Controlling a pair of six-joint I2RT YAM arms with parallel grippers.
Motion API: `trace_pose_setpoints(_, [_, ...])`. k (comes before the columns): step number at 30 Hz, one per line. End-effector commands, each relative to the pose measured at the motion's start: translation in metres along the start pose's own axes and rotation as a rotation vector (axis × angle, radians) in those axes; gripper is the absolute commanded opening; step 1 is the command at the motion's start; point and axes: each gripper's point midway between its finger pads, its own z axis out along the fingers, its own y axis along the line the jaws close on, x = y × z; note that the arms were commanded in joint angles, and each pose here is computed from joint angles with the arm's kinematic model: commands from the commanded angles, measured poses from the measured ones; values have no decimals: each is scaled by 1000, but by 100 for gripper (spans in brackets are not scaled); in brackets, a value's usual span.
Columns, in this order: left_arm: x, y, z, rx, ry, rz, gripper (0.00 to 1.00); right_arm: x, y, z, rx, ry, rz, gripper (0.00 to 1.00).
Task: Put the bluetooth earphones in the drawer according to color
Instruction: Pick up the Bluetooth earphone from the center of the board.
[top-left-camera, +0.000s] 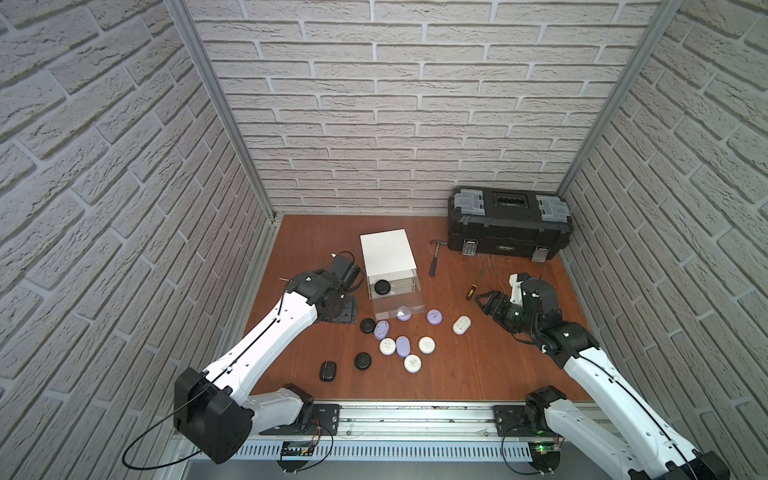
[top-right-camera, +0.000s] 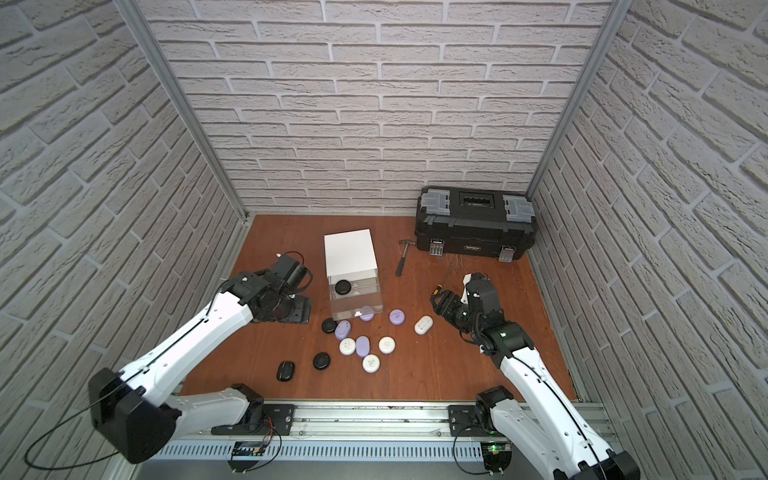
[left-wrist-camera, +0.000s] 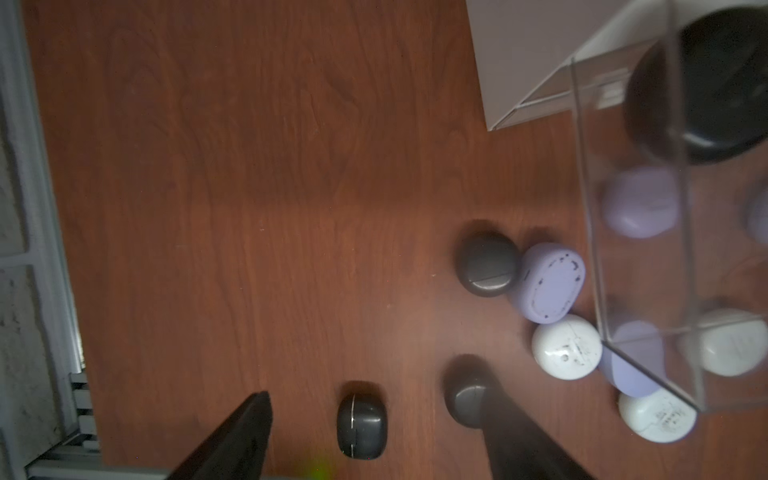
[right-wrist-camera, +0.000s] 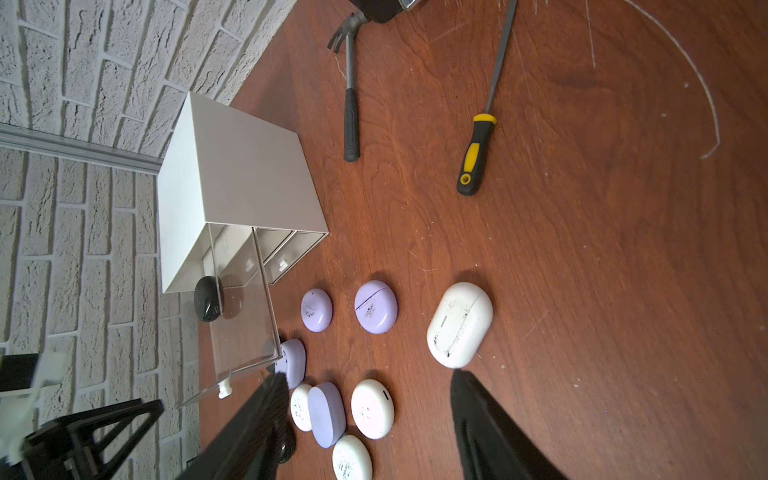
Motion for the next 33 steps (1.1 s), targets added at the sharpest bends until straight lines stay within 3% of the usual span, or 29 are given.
trace_pose_setpoints(1, [-14,-27,22,120,-28,-61,88,-9,10,-7,-29,-24,-26,67])
trace_pose_setpoints(13, [-1,-39,80,189,45,-174,94,-10,6,-13,-19,-53,-28,67])
trace_pose_setpoints(33, [2,-48,110,239,100,-215,98,-10,4,-10,-16,-52,-25,67])
